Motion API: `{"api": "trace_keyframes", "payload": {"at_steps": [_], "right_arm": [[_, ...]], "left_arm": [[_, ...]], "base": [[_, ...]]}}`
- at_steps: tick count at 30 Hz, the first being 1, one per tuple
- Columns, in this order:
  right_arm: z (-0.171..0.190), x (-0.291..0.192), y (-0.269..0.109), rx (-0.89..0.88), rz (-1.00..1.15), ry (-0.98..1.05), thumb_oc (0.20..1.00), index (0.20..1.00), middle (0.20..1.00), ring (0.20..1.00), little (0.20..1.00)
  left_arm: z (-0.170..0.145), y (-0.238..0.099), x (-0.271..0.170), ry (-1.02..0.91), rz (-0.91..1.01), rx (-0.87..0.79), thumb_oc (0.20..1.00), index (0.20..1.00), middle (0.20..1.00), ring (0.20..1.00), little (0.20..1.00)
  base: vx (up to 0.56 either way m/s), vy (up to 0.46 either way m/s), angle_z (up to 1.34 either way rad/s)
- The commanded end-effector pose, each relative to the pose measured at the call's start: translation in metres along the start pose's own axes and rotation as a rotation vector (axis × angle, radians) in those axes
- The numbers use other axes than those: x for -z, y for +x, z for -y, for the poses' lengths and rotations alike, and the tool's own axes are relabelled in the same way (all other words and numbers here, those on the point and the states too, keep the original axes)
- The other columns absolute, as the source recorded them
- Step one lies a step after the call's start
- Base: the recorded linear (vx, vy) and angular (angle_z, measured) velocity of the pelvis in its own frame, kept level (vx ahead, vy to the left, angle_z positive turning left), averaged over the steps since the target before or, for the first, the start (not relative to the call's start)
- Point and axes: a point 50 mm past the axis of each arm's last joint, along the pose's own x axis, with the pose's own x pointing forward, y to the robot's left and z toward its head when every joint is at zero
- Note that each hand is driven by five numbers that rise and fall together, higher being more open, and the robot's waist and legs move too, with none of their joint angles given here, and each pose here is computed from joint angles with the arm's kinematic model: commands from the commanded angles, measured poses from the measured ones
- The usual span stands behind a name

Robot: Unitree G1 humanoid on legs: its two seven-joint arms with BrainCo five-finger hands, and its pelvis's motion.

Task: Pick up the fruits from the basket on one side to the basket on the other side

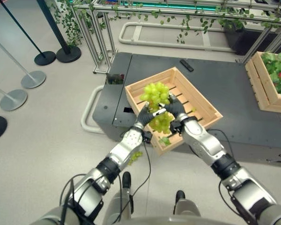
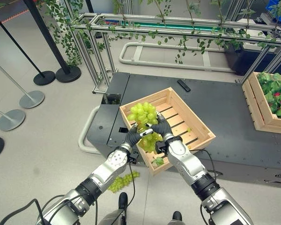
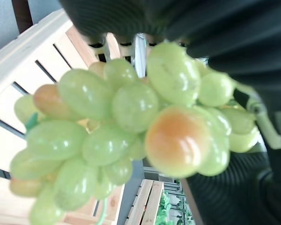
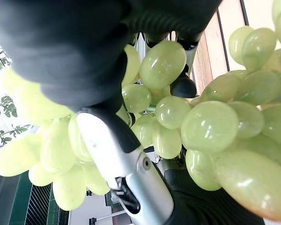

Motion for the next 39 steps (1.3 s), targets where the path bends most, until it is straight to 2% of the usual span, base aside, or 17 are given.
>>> {"api": "trace_keyframes", "payload": {"at_steps": [1, 12, 24, 39], "right_arm": [[-0.100, -0.062, -0.003, -0.427, 0.290, 0.129, 0.200, 0.200, 0.200, 0.200, 0.200], [-0.101, -0.071, -0.001, -0.487, 0.319, 0.092, 0.200, 0.200, 0.200, 0.200, 0.200], [-0.088, -0.071, -0.001, -0.503, 0.314, 0.048, 0.200, 0.200, 0.200, 0.200, 0.200], [-0.080, -0.072, -0.002, -0.486, 0.329, 0.023, 0.200, 0.200, 0.200, 0.200, 0.200]], "left_arm": [[0.012, 0.023, -0.019, 0.059, 0.006, -0.044, 1.000, 1.000, 1.000, 1.000, 1.000], [0.009, 0.031, -0.045, 0.464, 0.171, -0.010, 1.000, 1.000, 1.000, 1.000, 1.000], [-0.023, 0.030, -0.051, 0.636, 0.210, -0.002, 1.000, 1.000, 1.000, 1.000, 1.000], [-0.037, 0.027, -0.069, 0.741, 0.300, -0.039, 1.000, 1.000, 1.000, 1.000, 1.000]], "base": [[0.01, -0.003, -0.05], [0.00, -0.003, -0.02], [0.00, 0.000, 0.00], [0.00, 0.000, 0.00]]}}
